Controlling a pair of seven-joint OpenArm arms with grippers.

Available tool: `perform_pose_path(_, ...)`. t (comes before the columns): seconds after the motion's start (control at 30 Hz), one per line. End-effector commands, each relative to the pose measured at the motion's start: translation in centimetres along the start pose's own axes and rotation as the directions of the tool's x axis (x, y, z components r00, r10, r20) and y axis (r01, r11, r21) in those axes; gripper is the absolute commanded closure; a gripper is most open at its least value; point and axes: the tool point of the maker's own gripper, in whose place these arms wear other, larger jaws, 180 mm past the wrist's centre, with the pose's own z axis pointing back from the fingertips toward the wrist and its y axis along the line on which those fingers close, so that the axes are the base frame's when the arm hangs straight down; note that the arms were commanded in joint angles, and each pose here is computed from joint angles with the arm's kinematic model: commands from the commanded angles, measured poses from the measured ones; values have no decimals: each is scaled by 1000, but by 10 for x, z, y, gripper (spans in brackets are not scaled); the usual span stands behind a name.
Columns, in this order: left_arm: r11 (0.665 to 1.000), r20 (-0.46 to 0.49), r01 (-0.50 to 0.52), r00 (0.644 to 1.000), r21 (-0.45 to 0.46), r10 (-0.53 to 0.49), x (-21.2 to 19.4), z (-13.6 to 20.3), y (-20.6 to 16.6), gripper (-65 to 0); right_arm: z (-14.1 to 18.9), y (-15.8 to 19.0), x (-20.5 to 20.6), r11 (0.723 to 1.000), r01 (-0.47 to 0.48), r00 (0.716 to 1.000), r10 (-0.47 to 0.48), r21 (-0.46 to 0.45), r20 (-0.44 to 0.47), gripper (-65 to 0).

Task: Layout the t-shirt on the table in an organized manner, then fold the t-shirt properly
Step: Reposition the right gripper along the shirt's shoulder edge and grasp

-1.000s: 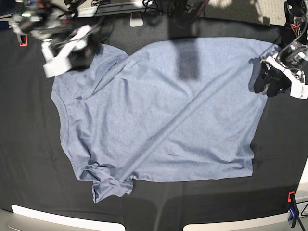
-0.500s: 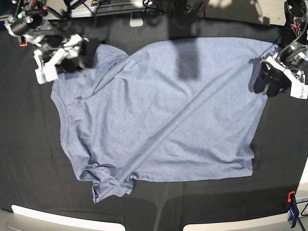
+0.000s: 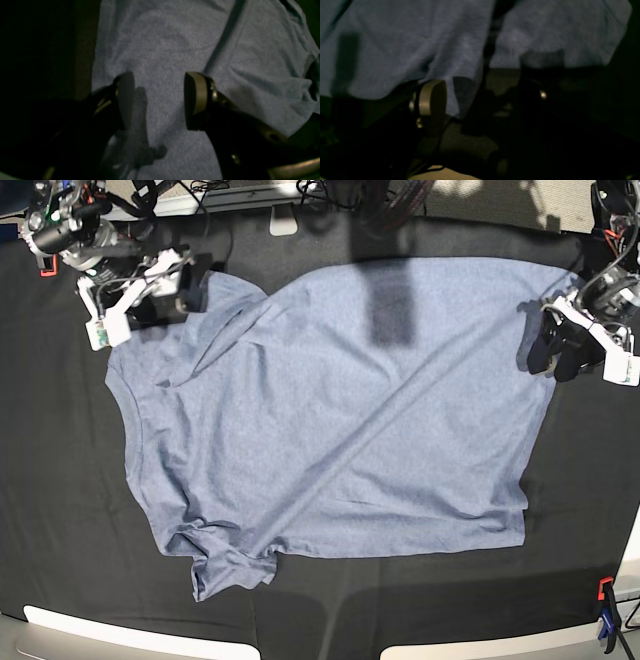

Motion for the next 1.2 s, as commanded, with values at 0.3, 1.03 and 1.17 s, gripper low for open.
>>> perform_pose_path(0.3, 1000, 49, 20, 999, -12, -19, 16, 2, -1, -290, -32, 34, -14, 990, 30, 999, -25, 136, -33, -432)
perform_pose_path(1.03, 1000, 22, 7, 1000, -9, -7, 4, 7, -2, -290, -51, 50, -12, 990, -18, 999, 25, 138, -48, 0)
perform_pose_path(1.17, 1000, 2, -3, 1000, -5, 3, -4, 11, -2, -290, -51, 50, -13, 989, -25, 998, 32, 143, -48, 0)
